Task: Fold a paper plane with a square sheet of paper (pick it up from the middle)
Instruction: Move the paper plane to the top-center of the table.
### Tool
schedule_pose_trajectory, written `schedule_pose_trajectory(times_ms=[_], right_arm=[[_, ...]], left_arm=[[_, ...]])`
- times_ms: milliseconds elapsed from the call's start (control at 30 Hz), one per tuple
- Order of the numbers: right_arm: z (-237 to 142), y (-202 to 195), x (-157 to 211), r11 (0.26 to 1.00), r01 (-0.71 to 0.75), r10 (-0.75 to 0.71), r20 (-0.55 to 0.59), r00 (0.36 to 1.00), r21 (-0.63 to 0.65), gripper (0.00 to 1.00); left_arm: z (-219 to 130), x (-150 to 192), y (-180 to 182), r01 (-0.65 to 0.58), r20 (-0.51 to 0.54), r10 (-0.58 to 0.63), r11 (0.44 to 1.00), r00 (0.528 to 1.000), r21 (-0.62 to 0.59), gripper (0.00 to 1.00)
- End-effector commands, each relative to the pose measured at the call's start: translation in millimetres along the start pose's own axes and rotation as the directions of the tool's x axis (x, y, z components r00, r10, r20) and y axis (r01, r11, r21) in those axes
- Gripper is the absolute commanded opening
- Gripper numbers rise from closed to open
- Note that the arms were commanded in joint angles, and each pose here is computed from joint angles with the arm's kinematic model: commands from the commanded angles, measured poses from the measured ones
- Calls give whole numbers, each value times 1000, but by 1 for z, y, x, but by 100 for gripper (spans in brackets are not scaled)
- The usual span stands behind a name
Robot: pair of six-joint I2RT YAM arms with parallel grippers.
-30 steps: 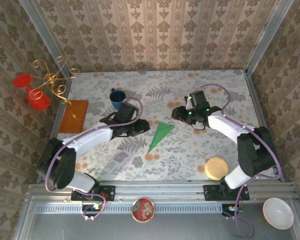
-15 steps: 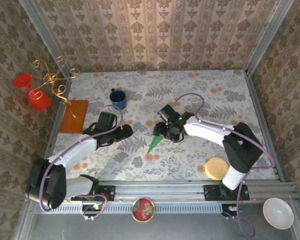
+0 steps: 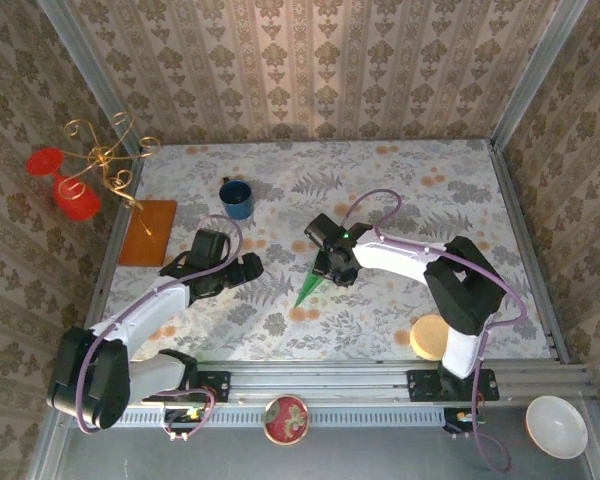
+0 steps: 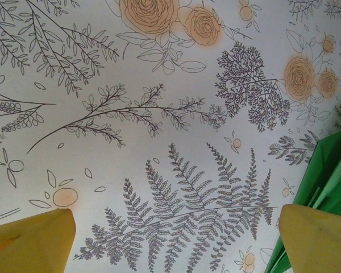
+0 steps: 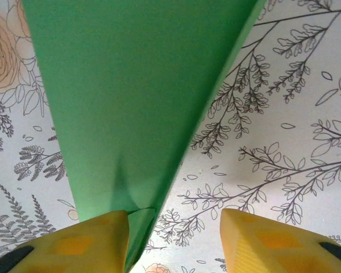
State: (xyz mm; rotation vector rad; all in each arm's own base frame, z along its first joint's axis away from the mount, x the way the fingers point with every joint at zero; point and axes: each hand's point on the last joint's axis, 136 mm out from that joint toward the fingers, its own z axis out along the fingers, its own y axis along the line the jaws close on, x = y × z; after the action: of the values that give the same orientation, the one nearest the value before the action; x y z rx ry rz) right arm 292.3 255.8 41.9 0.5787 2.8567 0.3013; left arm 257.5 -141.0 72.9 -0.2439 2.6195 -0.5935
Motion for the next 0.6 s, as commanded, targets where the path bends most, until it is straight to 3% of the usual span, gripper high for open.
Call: schedule_pose_trajectory(times_ms=[0,400,500,567], right_arm=[[-11,-5,-3,999,-38,37,38,999,14,45],[-22,2,-16,999,2,2,105,994,-38,1],[-41,39,-24,971,156,-131,141,981,-183,0],[-55,69,-24,899,295,-254,163,953,-324,0]], left_arm=[[3,0,3,-10,-7,10,1000,1000,-4,93],[1,-5,5,45,-2,-45,999,999,-5,94],[-3,-9,9,94,16,-94,995,995,17,93],[-7,-12,9,118,31,-119,992,992,46,93]])
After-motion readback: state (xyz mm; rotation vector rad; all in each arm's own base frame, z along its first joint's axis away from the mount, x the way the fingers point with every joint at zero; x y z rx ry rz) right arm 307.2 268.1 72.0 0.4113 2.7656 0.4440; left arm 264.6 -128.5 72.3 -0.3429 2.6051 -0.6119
